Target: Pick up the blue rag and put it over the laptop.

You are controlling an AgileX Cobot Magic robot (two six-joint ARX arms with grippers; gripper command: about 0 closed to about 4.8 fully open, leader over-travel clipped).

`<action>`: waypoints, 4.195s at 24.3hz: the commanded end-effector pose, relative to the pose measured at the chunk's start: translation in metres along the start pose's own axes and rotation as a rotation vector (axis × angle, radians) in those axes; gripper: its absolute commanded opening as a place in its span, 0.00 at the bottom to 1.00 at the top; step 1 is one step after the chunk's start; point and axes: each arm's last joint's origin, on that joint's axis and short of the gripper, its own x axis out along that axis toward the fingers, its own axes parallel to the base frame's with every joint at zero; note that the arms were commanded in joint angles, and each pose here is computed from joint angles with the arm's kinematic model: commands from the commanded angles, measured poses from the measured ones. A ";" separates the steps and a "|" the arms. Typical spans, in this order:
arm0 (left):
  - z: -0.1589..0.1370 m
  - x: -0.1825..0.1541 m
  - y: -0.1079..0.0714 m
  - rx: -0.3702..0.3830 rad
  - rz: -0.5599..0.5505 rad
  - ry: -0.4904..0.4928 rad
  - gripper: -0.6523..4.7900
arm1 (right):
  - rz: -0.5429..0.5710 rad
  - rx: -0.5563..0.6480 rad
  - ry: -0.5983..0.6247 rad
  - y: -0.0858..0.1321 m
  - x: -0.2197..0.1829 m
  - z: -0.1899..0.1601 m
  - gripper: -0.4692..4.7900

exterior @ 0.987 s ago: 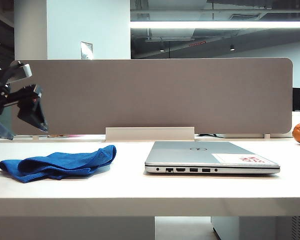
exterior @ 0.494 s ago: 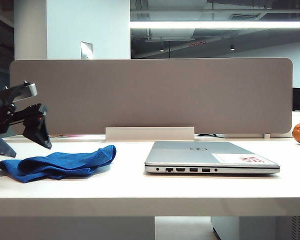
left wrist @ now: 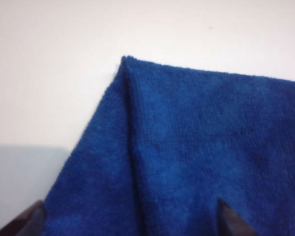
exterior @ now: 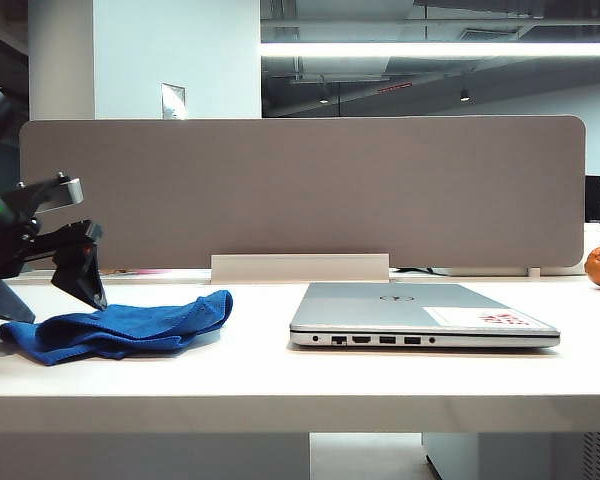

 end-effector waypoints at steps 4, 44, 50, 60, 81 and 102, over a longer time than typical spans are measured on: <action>-0.002 0.001 0.001 0.000 0.047 0.032 0.90 | -0.001 -0.004 -0.006 0.000 0.000 -0.001 0.09; 0.033 -0.020 -0.018 -0.005 -0.277 -0.228 0.11 | -0.001 -0.004 -0.006 0.000 0.000 -0.001 0.09; 0.052 -0.035 -0.027 -0.019 -0.409 -0.329 0.11 | -0.001 -0.004 -0.006 0.000 0.000 -0.001 0.09; 0.104 -0.057 -0.111 0.114 -0.674 -0.465 0.11 | -0.001 -0.005 -0.007 0.000 0.000 -0.001 0.09; 0.129 -0.062 -0.217 0.199 -0.811 -0.529 0.11 | 0.000 -0.005 -0.007 0.000 0.000 -0.001 0.09; 0.134 0.042 -0.240 0.144 -0.603 -0.262 0.11 | -0.001 -0.008 -0.007 0.000 0.000 -0.001 0.09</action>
